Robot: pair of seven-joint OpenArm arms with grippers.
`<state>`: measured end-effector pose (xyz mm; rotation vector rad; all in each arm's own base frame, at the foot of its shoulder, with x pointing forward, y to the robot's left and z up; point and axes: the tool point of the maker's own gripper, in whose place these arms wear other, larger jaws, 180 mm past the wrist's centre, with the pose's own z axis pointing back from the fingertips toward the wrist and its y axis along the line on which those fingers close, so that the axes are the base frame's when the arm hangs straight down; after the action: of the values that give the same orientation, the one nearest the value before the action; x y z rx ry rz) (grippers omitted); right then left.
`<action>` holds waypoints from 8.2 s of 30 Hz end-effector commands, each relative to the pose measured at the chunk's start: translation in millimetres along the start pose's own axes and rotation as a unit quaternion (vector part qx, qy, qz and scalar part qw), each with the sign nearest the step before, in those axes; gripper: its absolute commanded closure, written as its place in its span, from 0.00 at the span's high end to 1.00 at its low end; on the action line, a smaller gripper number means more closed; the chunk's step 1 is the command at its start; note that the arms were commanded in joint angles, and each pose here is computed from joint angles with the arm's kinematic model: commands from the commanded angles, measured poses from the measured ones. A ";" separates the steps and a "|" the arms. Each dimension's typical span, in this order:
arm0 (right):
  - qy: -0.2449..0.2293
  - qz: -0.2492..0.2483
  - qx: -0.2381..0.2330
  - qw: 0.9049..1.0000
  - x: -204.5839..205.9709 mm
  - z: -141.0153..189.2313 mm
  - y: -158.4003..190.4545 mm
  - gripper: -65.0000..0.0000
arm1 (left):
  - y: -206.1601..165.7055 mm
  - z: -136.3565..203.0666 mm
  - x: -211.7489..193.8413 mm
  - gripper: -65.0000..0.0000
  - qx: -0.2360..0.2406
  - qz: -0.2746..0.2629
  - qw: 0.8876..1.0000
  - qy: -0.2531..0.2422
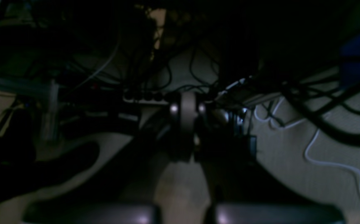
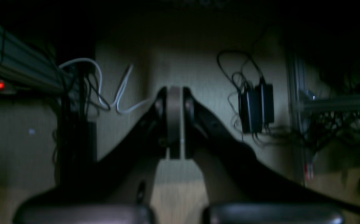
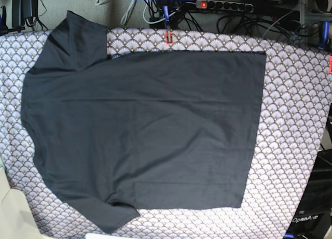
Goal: Fold the T-shirt properly
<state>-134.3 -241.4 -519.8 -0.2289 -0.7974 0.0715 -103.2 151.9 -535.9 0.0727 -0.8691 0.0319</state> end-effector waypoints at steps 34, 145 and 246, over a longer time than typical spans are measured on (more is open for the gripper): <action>-0.185 -0.032 -0.004 0.982 302.0 -25.6 -26.7 0.24 | 48.5 -66.6 292.9 0.00 0.006 0.111 0.992 -0.054; -0.093 -0.195 0.021 0.976 298.8 -140.2 -65.4 0.00 | 76.9 -157.7 270.5 0.43 0.038 0.160 0.985 0.056; -0.139 -0.128 0.076 0.979 523.7 -278.6 -98.8 0.00 | 52.1 -283.6 525.6 0.00 -0.036 0.185 0.976 -0.113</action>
<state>413.8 -299.4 -346.9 0.0463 -1.0085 -0.0825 436.4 219.5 -338.3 -0.1612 -1.0274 0.3489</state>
